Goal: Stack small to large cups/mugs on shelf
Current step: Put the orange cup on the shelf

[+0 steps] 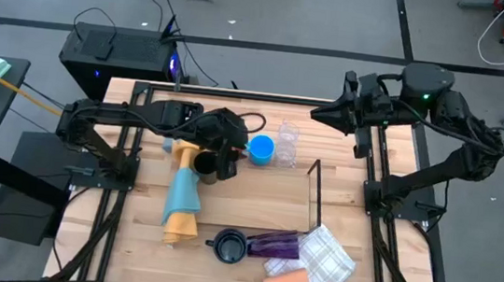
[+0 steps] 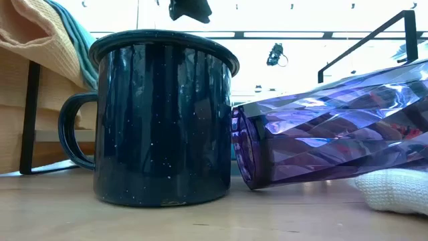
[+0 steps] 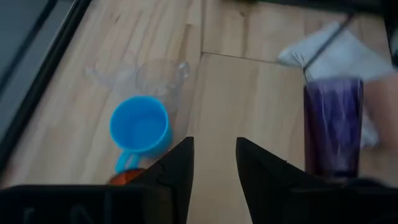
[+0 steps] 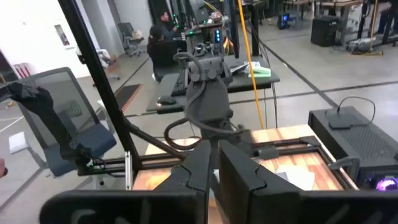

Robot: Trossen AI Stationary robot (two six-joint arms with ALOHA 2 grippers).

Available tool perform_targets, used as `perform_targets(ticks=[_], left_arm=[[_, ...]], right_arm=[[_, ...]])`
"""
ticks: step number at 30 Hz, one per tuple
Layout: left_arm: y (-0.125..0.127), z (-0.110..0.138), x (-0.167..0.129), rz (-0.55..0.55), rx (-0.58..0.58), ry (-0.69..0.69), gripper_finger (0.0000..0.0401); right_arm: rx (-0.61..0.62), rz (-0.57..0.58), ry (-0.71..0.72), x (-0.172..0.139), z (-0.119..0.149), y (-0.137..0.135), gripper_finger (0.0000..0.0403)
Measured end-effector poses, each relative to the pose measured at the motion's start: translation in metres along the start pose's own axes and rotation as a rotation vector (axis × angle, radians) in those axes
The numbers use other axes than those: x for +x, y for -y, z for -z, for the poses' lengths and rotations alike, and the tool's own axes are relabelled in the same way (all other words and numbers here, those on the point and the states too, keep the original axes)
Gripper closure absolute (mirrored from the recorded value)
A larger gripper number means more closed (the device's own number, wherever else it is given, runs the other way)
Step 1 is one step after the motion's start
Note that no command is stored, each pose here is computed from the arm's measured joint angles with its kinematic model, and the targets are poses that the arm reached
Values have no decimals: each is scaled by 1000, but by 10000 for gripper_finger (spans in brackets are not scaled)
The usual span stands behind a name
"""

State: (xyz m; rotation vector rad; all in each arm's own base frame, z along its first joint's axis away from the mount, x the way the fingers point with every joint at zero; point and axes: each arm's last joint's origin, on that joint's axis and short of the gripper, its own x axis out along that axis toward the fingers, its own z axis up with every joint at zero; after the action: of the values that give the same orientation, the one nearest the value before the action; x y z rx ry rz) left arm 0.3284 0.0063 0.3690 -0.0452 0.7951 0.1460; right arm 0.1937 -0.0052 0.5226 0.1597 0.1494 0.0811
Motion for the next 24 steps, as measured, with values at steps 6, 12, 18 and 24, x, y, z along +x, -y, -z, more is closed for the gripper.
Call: perform_targets(ticks=[6,12,18,24], left_arm=[[-1,-1,0,-12,55,11,277],[-5,-1,0,-25,35,11,272],[-4,-1,0,-23,31,11,274],[-4,-1,0,-23,23,11,279]], right_arm=[[16,-2,15,-4,-2,-1,365],[53,-3,16,-4,-2,-1,365],[41,-3,16,-4,-2,-1,365],[40,-3,16,-4,-2,-1,365]])
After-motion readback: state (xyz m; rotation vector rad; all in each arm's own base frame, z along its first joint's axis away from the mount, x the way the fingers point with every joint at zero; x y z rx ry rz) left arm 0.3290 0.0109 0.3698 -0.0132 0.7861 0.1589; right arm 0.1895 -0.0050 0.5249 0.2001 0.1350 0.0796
